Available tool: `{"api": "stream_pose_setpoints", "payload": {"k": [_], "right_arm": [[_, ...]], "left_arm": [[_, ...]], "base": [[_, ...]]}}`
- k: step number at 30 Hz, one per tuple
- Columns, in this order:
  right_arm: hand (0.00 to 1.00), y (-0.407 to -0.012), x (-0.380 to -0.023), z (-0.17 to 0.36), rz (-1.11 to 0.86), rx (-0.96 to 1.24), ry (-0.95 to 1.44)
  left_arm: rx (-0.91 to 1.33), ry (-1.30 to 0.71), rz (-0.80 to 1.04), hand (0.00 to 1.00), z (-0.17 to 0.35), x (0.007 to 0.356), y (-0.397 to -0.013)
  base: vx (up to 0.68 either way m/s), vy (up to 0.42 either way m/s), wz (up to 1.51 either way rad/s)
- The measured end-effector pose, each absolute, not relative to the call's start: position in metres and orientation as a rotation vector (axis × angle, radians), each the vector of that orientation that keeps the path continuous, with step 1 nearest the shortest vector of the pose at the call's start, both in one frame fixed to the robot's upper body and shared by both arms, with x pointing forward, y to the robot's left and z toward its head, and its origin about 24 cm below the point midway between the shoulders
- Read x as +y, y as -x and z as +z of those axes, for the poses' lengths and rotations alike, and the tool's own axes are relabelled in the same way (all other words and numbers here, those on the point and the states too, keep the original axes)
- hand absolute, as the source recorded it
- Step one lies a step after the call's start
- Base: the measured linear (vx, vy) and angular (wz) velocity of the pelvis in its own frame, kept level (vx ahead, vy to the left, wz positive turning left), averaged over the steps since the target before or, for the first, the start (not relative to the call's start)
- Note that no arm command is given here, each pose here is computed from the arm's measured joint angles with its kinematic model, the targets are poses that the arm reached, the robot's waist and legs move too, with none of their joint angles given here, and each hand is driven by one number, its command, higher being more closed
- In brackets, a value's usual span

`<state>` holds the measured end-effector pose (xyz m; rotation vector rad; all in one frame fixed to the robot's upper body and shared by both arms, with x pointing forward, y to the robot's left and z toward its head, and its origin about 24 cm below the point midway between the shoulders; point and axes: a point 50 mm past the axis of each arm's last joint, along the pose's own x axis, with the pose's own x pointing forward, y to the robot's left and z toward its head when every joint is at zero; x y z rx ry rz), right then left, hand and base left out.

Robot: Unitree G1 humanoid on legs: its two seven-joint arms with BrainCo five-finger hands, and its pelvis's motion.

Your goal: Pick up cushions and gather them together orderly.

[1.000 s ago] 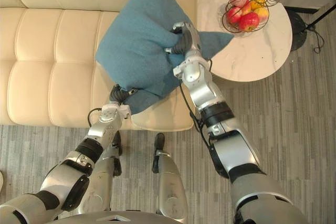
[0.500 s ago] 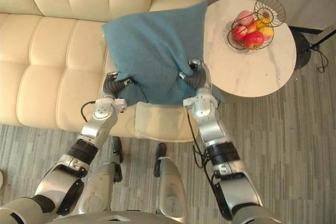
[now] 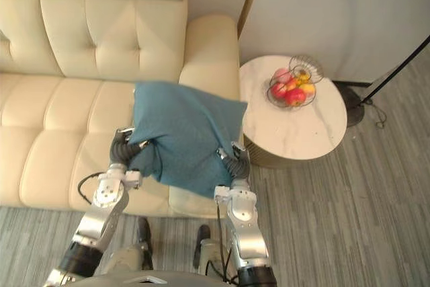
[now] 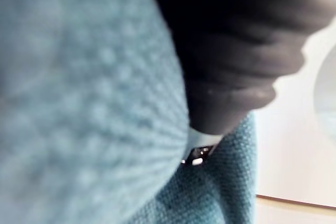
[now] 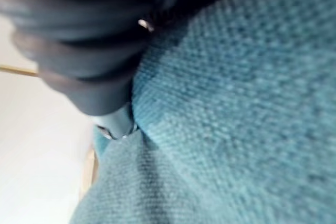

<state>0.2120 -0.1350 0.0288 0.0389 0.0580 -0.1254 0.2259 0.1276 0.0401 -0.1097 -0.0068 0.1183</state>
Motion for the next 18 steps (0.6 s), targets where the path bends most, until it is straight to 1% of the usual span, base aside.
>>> {"api": "stream_pose_setpoints", "payload": {"k": [5,9,12,13,15,18], "right_arm": [[1.0,-0.212,-0.139,0.039,-0.103,0.01,0.003],[1.0,-0.215,-0.143,0.042,-0.117,-0.004,0.02],[1.0,-0.213,-0.153,0.043,-0.157,-0.006,0.042],[1.0,-0.212,-0.156,0.039,-0.184,0.01,0.037],[1.0,-0.204,-0.147,0.029,-0.202,0.07,-0.017],[1.0,-0.201,-0.141,0.025,-0.19,0.092,-0.018]], "left_arm": [[-0.023,0.126,0.126,1.0,0.043,0.127,-0.225],[-0.023,0.174,0.126,1.0,0.044,0.122,-0.223],[-0.024,0.208,0.106,1.0,0.046,0.111,-0.223],[-0.026,0.202,0.074,1.0,0.046,0.105,-0.224],[-0.009,0.156,0.083,1.0,0.041,0.112,-0.224],[-0.002,0.12,0.088,1.0,0.038,0.119,-0.224]], "base": [[-0.11,0.082,0.55],[-0.15,0.316,0.45],[-0.07,0.515,0.36],[-0.06,0.516,0.37],[-0.1,0.635,0.25],[-0.07,0.539,-0.07]]}}
